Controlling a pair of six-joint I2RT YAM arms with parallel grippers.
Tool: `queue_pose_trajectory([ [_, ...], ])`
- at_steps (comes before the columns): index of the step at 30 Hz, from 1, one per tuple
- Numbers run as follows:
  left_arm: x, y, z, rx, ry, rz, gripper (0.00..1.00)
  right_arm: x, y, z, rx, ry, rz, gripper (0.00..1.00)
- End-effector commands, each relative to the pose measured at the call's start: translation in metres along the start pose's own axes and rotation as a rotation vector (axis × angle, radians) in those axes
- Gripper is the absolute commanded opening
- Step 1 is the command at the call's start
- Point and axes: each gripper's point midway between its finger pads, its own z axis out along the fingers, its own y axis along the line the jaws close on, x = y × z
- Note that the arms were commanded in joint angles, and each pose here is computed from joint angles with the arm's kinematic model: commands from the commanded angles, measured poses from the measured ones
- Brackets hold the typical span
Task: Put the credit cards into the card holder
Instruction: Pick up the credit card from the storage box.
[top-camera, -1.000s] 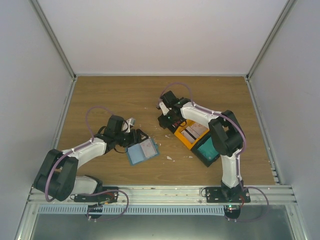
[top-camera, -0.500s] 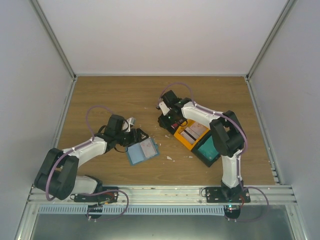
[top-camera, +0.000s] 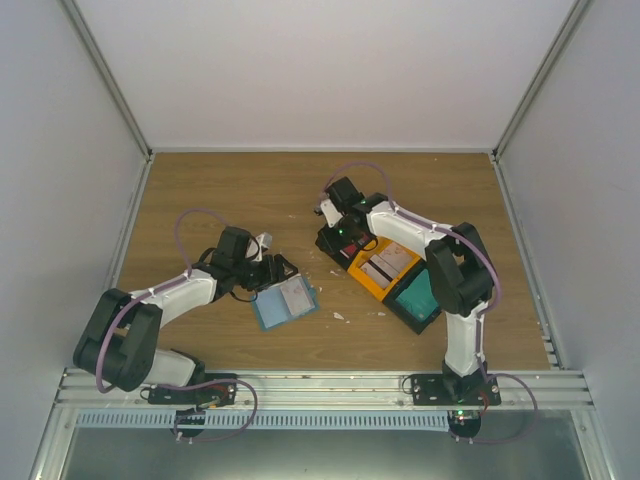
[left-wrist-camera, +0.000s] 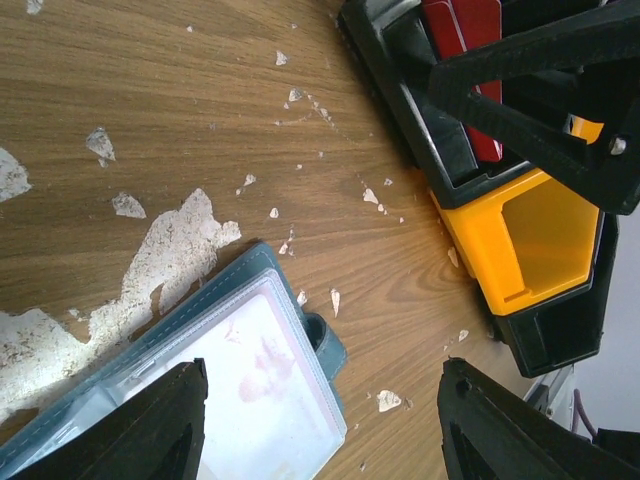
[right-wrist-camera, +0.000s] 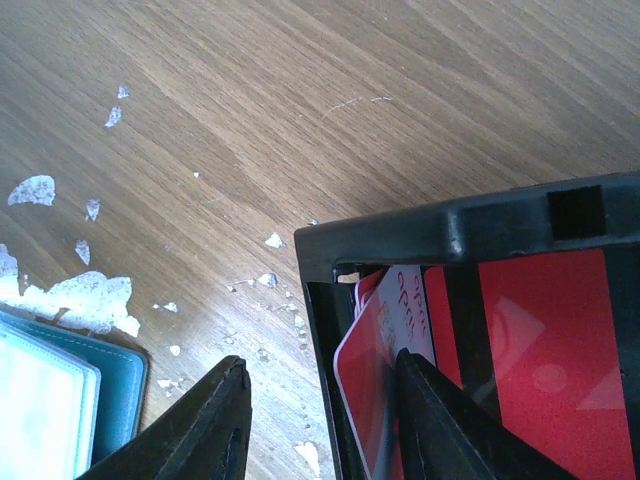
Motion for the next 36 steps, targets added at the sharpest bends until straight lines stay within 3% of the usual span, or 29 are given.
queue_pose_trajectory([
  [1, -0.0057, -0.0038, 0.0010, 0.001, -0.017, 0.019, 0.65, -0.0072, 0.0028, -0.0150, -0.023, -0.038, 0.033, 0.41],
  [14, -0.0044, -0.0008, 0.0024, -0.010, -0.010, 0.018, 0.64, -0.0047, -0.0037, -0.0157, -0.017, -0.043, 0.064, 0.30],
  [23, -0.0043, -0.0005, 0.0025, -0.013, -0.008, 0.018, 0.64, -0.0059, 0.0006, -0.0216, -0.047, -0.054, 0.064, 0.28],
  [32, -0.0016, 0.0025, 0.0025, -0.021, -0.004, 0.017, 0.64, -0.0017, -0.0038, -0.0154, -0.040, -0.037, 0.071, 0.09],
  [36, -0.0014, 0.0021, 0.0017, -0.021, -0.007, 0.019, 0.64, -0.0043, -0.0034, -0.0196, -0.037, -0.050, 0.072, 0.06],
])
